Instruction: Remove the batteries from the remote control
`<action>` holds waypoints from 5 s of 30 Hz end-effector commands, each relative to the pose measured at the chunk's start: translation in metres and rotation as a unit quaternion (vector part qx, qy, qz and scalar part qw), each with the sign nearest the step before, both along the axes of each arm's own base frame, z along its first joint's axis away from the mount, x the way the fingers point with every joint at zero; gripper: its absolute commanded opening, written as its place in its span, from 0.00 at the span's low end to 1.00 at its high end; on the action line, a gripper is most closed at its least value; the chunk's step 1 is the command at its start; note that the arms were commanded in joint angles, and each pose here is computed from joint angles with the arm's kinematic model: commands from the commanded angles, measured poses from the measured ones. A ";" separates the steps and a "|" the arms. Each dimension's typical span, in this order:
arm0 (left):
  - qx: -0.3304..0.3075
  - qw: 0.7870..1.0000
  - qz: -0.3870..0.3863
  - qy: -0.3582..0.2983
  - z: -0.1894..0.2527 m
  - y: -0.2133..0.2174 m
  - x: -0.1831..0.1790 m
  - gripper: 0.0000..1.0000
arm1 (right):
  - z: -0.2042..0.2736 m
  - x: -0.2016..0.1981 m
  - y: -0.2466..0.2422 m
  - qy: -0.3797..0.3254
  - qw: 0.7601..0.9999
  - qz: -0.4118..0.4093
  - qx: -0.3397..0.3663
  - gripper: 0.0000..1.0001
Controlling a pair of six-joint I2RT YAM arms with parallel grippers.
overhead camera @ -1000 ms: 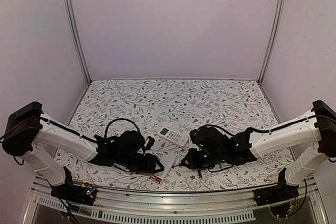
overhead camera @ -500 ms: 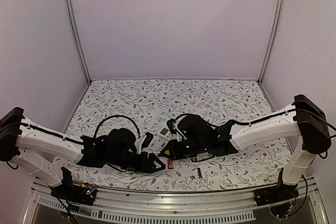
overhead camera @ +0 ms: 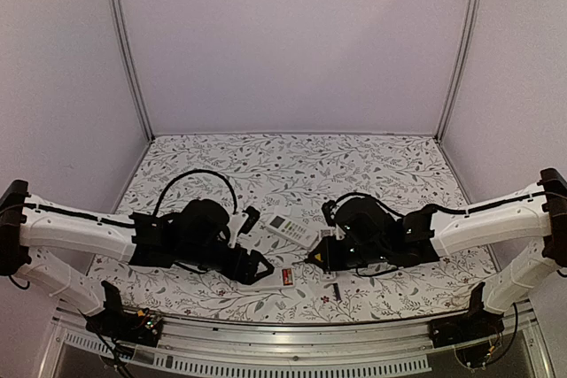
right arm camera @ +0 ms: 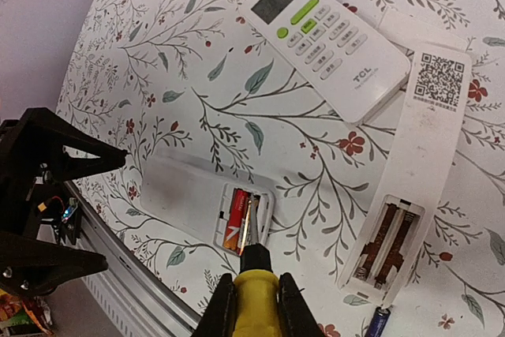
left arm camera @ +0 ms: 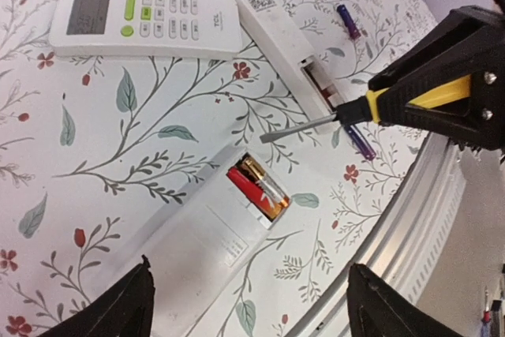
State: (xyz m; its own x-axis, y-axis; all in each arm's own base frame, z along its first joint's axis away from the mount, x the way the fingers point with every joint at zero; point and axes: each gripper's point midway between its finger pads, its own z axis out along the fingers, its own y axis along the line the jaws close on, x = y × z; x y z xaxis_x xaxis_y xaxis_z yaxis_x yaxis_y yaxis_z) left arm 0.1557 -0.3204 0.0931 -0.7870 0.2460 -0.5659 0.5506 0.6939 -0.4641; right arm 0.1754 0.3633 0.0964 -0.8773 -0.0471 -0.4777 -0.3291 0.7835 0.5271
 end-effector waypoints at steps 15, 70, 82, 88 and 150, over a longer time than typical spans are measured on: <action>0.184 0.953 -0.226 -0.082 -0.070 -0.014 -0.015 0.97 | 0.022 0.001 -0.028 -0.010 0.998 -0.048 0.037 0.00; -0.253 0.845 -0.097 0.461 0.057 -0.048 -0.059 0.28 | 0.059 0.016 -0.076 -0.043 0.990 -0.110 0.082 0.00; -0.086 0.956 -0.094 0.265 0.035 -0.032 0.003 0.27 | 0.061 0.016 -0.076 -0.047 0.990 -0.107 0.085 0.00; 0.174 0.976 -0.114 0.062 -0.013 -0.026 0.021 0.25 | 0.067 0.011 -0.067 -0.062 0.992 -0.066 0.085 0.00; 0.315 0.873 -0.326 -0.178 -0.068 -0.048 -0.026 0.27 | -0.017 -0.032 -0.024 0.035 0.999 0.041 -0.008 0.00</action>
